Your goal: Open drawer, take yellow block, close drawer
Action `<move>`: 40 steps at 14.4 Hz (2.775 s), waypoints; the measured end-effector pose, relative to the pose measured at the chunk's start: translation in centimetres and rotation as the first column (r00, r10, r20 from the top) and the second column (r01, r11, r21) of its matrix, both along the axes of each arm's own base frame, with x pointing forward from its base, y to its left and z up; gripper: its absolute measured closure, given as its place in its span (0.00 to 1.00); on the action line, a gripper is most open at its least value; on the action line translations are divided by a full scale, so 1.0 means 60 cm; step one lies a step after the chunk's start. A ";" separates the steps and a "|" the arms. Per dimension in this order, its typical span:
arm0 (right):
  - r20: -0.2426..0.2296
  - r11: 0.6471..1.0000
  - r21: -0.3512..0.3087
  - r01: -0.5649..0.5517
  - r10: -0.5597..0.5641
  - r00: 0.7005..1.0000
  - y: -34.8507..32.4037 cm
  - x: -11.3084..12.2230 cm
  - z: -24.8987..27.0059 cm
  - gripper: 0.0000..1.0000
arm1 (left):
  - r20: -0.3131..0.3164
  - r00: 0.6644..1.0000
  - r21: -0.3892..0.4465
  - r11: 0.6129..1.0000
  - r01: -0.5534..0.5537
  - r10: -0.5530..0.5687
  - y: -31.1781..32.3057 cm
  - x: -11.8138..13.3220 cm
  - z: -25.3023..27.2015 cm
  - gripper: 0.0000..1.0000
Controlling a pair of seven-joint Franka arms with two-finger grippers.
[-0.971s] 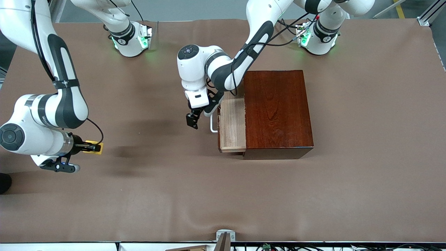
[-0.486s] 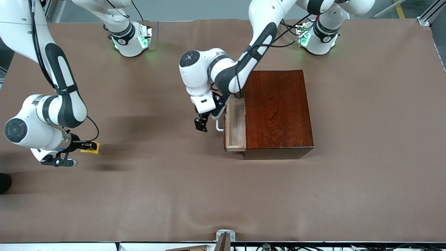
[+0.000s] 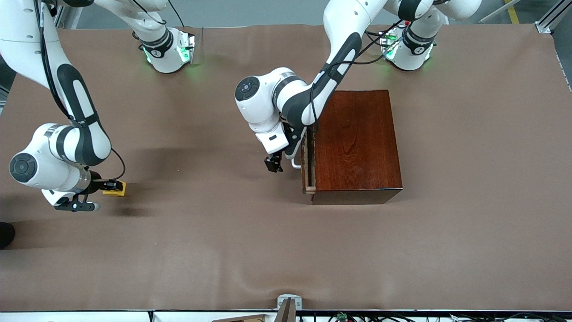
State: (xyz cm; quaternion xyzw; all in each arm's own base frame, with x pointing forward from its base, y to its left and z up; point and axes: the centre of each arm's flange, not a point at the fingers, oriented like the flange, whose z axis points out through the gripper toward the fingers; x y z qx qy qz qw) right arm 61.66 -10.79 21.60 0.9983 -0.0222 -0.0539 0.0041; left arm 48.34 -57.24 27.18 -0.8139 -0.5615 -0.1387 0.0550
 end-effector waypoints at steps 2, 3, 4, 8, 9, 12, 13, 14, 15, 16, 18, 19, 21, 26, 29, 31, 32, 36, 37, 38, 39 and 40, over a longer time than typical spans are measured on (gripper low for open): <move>0.016 1.000 -0.002 -0.004 0.004 1.000 0.004 -0.007 -0.018 0.44 | -0.018 1.000 0.029 0.999 -0.014 0.015 0.010 0.002 -0.004 0.00; 0.024 1.000 -0.002 -0.006 0.006 1.000 0.007 -0.012 -0.027 0.44 | -0.022 1.000 0.036 0.999 -0.021 0.022 0.016 0.005 -0.005 0.00; 0.030 1.000 -0.003 -0.007 0.007 1.000 0.008 -0.015 -0.030 0.44 | -0.027 0.999 0.043 0.999 -0.027 0.029 0.021 0.009 -0.007 0.00; 0.032 1.000 -0.004 -0.008 0.008 0.999 0.009 -0.016 -0.030 0.44 | -0.038 0.998 0.062 0.997 -0.043 0.045 0.033 0.016 -0.010 0.00; 0.032 1.000 -0.004 -0.008 0.008 0.999 0.009 -0.016 -0.030 0.40 | -0.039 0.998 0.064 0.997 -0.046 0.048 0.036 0.018 -0.010 0.00; 0.035 1.000 -0.002 -0.011 0.011 0.999 0.012 -0.014 -0.029 0.14 | -0.044 0.998 0.065 0.997 -0.037 0.039 0.038 0.020 -0.010 0.00; 0.042 1.000 -0.003 -0.012 0.012 0.999 0.013 -0.011 -0.026 0.03 | -0.051 0.999 0.067 0.998 -0.013 0.016 0.037 0.019 -0.010 0.00; 0.053 1.000 -0.004 -0.013 0.013 0.999 0.013 -0.006 -0.019 0.00 | -0.062 0.998 0.069 0.997 0.024 -0.020 0.034 0.016 -0.010 0.00; 0.063 1.000 -0.005 -0.015 0.015 0.998 0.014 0.001 -0.008 0.00 | -0.073 0.995 0.070 0.995 0.068 -0.063 0.030 0.014 -0.006 0.00; 0.064 1.000 -0.003 -0.017 0.018 0.998 0.016 0.007 0.007 0.00 | -0.081 0.991 0.068 0.991 0.112 -0.107 0.028 0.015 0.002 0.00; 0.035 1.000 0.007 -0.026 0.025 0.999 0.024 0.026 0.051 0.00 | -0.097 0.975 0.060 0.976 0.208 -0.202 0.023 0.014 0.021 0.00; 0.017 0.999 0.012 -0.030 0.030 0.999 0.028 0.037 0.081 0.00 | -0.099 0.966 0.055 0.968 0.245 -0.239 0.019 0.012 0.032 0.00; 0.001 0.999 0.018 -0.039 0.039 0.999 0.036 0.058 0.137 0.00 | -0.068 0.951 0.063 0.950 0.305 -0.301 0.014 0.013 0.067 0.00; 0.043 0.999 0.014 -0.051 0.050 0.998 0.046 0.078 0.203 0.00 | 0.010 0.892 0.066 0.891 0.449 -0.451 0.028 0.025 0.218 0.00; 0.076 0.998 0.009 -0.054 0.054 0.996 0.049 0.083 0.236 0.00 | 0.031 0.849 0.067 0.849 0.525 -0.527 0.080 0.061 0.312 0.00; 0.109 0.998 0.003 -0.056 0.055 0.992 0.048 0.091 0.269 0.00 | 0.031 0.834 0.073 0.833 0.548 -0.551 0.145 0.095 0.378 0.00; 0.120 0.998 0.002 -0.060 0.059 0.991 0.048 0.093 0.290 0.00 | 0.029 0.826 0.075 0.825 0.560 -0.563 0.179 0.108 0.409 0.00; 0.128 0.991 0.000 -0.132 0.131 0.983 0.048 0.089 0.373 0.00 | -0.031 0.750 0.044 0.749 0.661 -0.661 0.331 0.145 0.504 0.00; 0.129 0.990 0.000 -0.143 0.142 0.981 0.048 0.086 0.394 0.00 | -0.059 0.724 0.043 0.722 0.690 -0.688 0.369 0.151 0.519 0.00; 0.130 0.989 0.000 -0.147 0.145 0.981 0.048 0.082 0.416 0.00 | -0.087 0.699 0.039 0.699 0.714 -0.709 0.405 0.157 0.533 0.00; 0.133 0.989 0.000 -0.150 0.149 0.980 0.049 0.076 0.439 0.00 | -0.112 0.679 0.027 0.681 0.732 -0.726 0.438 0.160 0.545 0.00; 0.136 0.988 -0.001 -0.156 0.155 0.979 0.052 0.069 0.463 0.00 | -0.133 0.658 0.013 0.663 0.749 -0.741 0.470 0.164 0.556 0.00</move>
